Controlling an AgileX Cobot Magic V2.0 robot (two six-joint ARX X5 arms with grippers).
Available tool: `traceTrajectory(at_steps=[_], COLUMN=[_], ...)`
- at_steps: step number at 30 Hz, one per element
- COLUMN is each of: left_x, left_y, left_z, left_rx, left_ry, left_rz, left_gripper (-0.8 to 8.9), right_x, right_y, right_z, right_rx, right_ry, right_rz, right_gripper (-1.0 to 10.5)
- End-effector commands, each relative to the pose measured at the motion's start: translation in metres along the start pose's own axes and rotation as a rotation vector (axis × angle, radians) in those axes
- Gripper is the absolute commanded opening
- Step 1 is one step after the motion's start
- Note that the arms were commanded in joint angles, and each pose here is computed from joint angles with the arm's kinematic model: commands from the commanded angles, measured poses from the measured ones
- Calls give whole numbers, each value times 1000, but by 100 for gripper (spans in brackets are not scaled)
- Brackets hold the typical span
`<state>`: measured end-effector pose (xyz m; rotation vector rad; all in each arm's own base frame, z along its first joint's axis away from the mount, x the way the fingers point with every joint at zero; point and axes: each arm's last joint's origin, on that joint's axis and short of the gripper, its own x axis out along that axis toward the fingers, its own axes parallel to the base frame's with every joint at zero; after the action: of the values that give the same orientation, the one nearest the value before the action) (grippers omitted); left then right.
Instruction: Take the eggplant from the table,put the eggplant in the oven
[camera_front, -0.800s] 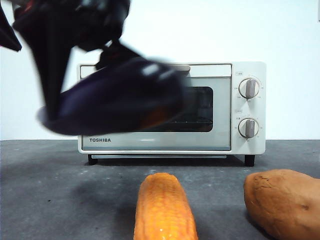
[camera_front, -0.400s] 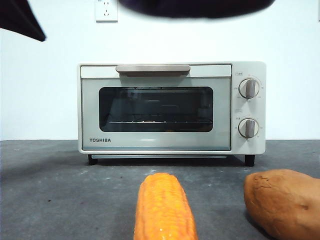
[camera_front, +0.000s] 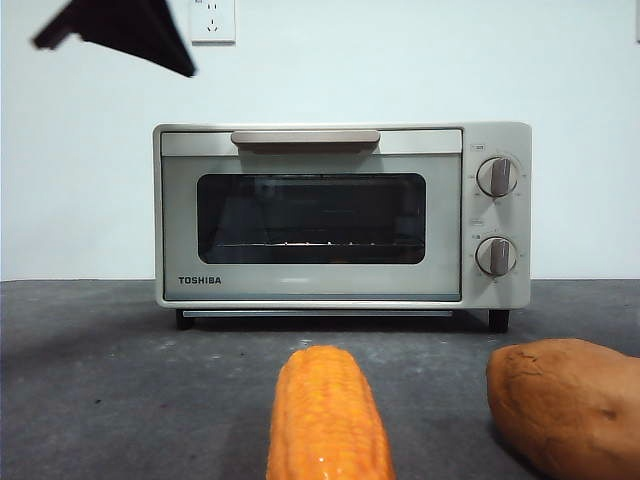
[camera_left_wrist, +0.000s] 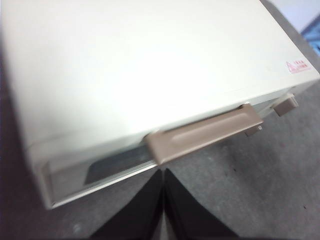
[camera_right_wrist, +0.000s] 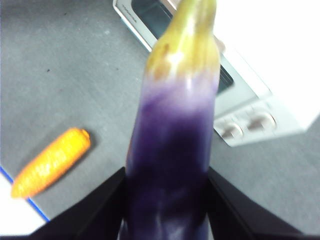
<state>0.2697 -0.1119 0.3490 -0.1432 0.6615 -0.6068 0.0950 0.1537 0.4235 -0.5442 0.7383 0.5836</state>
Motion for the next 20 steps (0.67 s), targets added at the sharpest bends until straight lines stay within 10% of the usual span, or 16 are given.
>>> traceTrajectory(at_steps=[1,20], left_x=[20,107], left_y=[-8,-43], left_z=[18,23], left_rx=[67,227], left_ry=[43,313], left_rz=[-25,31], left_gripper=[6,6], right_x=[-7,-39], right_y=[-4,-32], right_z=[-21,-106], right_rx=[16,281], right_ry=[47,-105], right_rz=[-42,-129], right_gripper=[147,147])
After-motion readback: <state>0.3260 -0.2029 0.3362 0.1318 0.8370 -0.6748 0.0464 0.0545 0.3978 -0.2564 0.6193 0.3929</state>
